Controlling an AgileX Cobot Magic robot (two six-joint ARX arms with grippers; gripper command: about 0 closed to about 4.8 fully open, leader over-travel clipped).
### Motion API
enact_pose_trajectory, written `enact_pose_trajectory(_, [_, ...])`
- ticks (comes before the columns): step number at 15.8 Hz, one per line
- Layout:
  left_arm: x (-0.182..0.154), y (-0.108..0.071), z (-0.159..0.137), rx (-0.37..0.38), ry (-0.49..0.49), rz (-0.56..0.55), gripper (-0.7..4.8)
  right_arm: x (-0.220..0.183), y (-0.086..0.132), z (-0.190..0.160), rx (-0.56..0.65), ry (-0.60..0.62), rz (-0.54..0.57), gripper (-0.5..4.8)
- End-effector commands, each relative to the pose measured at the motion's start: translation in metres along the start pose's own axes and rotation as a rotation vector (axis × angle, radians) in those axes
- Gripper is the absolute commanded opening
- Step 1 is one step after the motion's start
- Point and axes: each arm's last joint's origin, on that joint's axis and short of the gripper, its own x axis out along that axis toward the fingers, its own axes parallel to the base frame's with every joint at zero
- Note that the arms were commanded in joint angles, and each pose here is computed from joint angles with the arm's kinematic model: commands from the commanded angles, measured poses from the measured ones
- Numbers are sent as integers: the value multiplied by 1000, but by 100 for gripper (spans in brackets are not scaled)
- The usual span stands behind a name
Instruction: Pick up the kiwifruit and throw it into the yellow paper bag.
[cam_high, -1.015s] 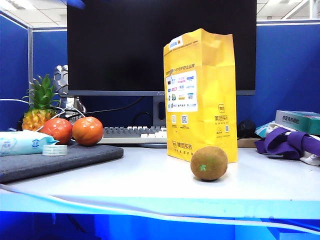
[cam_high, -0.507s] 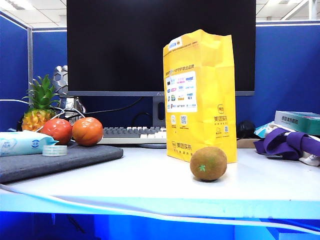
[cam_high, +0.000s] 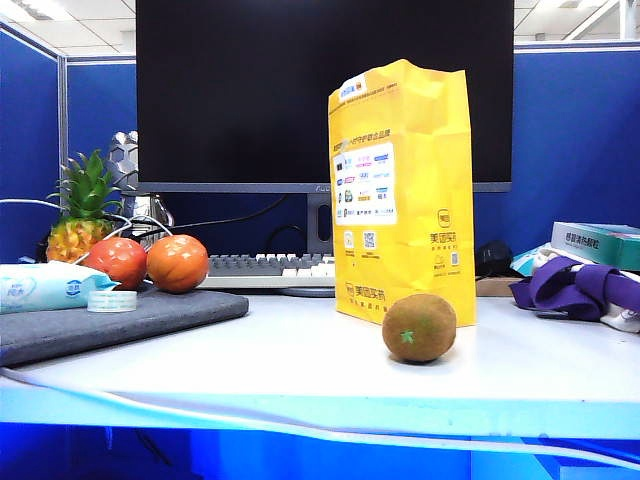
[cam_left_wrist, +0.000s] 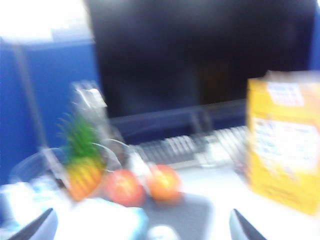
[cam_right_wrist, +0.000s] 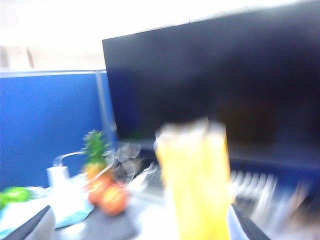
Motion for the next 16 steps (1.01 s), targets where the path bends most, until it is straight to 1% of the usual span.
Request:
enact_pose_trajectory(1, [7, -2, -3, -188, -111, -67, 479, -6, -13, -53, 214, 13, -34, 479])
enact_pose_trajectory(2, [10, -3, -10, -209, -89, -65, 479, -8, -17, -67, 223, 19, -59, 479])
enact_pose_trajectory(3, [14, -4, -21, -208, -54, -64, 479, -10, -19, -76, 226, 32, -65, 479])
enact_pose_trajectory(4, [20, -7, -44, -220, 14, -61, 479, -10, -20, -81, 204, 55, -93, 479])
enact_pose_trajectory(5, [23, -8, -57, -223, 54, -63, 479, -10, -20, -81, 180, 61, -93, 479])
enact_pose_trajectory(6, [25, -10, -68, -209, 89, -63, 479, -10, -21, -82, 152, 68, -94, 479])
enact_pose_trajectory(7, [26, -11, -76, -177, 110, -65, 479, -11, -21, -84, 131, 82, -103, 479])
enact_pose_trajectory(8, [27, -11, -82, -131, 127, -65, 479, -11, -22, -86, 116, 104, -117, 479])
enact_pose_trajectory(9, [28, -12, -91, -87, 156, -58, 479, -12, -24, -91, 129, 150, -157, 479])
enact_pose_trajectory(13, [29, -15, -117, -95, 240, -67, 479, -12, -24, -94, 147, 176, -174, 479])
enact_pose_trajectory(16, [28, -17, -131, -140, 301, -66, 479, -13, -25, -96, 153, 194, -181, 479])
